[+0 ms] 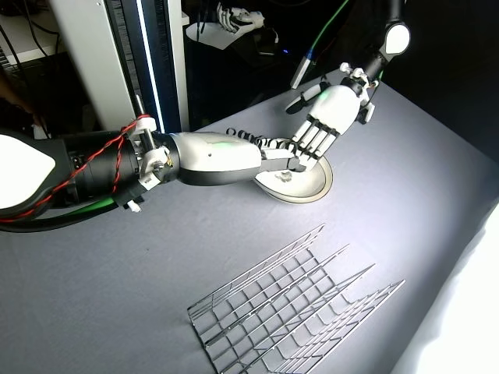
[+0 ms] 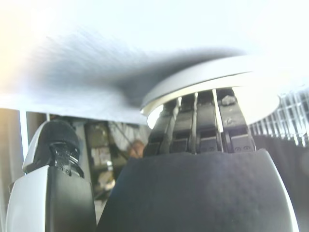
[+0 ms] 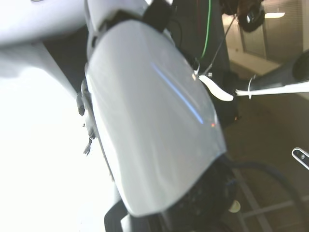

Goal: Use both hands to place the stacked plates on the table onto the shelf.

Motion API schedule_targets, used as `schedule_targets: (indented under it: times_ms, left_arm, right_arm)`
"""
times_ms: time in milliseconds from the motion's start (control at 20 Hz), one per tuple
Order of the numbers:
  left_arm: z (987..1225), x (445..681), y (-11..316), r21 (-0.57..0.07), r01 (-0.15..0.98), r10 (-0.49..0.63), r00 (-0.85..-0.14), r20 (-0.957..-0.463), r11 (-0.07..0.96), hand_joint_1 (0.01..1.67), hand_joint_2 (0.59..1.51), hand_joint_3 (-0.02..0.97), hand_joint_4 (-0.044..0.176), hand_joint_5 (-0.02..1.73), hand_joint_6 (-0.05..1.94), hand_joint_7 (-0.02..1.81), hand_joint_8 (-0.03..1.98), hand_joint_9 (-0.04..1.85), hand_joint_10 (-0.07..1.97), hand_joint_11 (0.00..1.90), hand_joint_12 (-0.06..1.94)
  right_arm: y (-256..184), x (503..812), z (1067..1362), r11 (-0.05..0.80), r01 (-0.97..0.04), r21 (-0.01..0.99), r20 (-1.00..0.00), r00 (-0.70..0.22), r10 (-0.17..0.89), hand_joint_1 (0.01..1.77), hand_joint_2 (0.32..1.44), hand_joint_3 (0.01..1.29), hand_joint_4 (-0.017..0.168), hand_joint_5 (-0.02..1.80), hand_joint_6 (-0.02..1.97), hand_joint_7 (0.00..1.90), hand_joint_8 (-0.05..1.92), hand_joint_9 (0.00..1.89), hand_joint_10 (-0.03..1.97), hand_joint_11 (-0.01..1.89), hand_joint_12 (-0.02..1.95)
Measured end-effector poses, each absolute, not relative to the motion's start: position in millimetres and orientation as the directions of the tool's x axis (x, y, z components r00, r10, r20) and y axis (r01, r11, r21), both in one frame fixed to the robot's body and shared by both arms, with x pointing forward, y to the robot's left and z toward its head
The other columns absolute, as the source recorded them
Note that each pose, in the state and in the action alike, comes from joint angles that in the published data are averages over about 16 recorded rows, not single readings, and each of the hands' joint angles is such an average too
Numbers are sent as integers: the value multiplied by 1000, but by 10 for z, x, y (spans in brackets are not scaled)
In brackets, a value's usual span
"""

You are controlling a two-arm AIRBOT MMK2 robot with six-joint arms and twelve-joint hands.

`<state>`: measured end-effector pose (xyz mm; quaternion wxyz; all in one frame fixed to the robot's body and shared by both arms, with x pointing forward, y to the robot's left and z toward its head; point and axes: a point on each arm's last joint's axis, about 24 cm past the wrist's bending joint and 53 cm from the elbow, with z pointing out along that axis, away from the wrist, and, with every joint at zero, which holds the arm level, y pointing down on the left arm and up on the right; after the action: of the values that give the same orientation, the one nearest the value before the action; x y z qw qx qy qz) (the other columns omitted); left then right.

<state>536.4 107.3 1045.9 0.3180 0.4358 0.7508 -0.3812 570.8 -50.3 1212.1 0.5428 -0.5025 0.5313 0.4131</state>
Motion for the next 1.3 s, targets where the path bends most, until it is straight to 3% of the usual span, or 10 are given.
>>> schedule_targets:
  times_ms: [250,450,1050,1300]
  left_arm:
    - [10456,5337,890,-302,901,398,-412,-819,312,18,1099,15,-10,3,-35,0,-15,48,-13,38,32]
    - [10463,5328,788,-299,906,394,-403,-826,301,18,1102,15,-10,3,-37,0,-16,53,-11,42,38]
    - [10472,5336,695,-290,912,393,-389,-833,290,17,1104,15,-11,2,-38,-1,-16,66,-9,50,40]
    - [10474,5339,685,-288,913,393,-387,-834,288,17,1105,15,-11,3,-38,0,-16,68,-10,51,48]
  right_arm:
    - [-411,5661,11989,123,-987,-101,-990,88,-108,45,1292,15,4,132,23,149,13,106,21,21,284]
    - [-349,5621,11886,100,-990,-98,-988,85,-127,173,1260,15,4,122,23,144,13,102,21,21,347]
    - [-116,5610,11634,88,-993,-81,-983,65,-169,901,1094,15,4,172,23,199,13,178,21,21,859]
    - [35,5643,11579,103,-992,-67,-984,49,-170,1102,1070,14,4,241,23,234,13,219,25,21,1024]
